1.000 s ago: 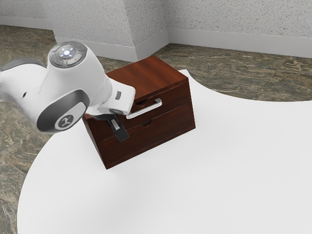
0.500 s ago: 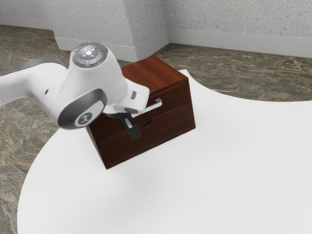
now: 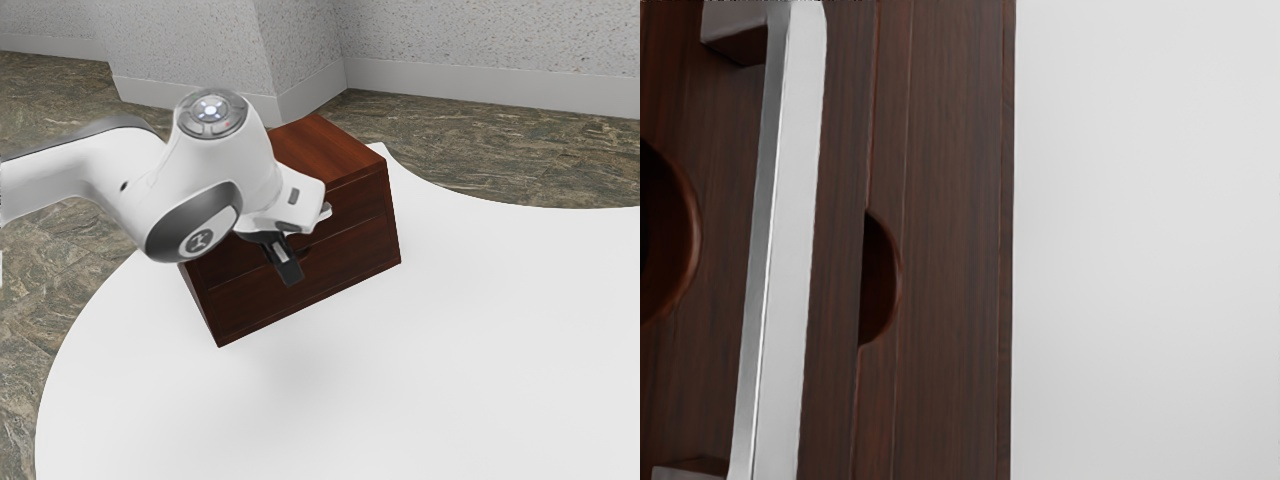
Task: Pull the drawer handle with one arm to open the drawer
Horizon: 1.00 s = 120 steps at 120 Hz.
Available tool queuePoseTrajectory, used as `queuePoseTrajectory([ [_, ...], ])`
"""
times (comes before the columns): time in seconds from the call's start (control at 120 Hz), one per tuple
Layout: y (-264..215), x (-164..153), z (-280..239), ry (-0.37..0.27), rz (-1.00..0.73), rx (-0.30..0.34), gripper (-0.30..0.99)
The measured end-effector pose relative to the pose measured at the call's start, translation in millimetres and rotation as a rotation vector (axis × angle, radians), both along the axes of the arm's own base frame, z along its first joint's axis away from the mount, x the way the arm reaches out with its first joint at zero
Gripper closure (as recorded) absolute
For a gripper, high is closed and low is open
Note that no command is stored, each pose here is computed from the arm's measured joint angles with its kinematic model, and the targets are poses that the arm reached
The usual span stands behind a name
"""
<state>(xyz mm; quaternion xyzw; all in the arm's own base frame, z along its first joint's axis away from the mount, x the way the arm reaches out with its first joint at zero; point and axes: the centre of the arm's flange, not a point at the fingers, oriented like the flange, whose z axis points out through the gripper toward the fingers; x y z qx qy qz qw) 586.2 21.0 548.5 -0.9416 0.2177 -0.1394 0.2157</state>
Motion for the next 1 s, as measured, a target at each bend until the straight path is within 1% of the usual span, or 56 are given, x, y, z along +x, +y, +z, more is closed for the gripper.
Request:
queuePoseTrajectory([
  [0.233,-4,13,-3,0.000,-0.005,0.007,0.00],
  [0.583,-13,22,-5,0.001,-0.022,0.013,0.00],
  [1.0,-8,37,-11,0.004,-0.015,0.023,0.00],
])
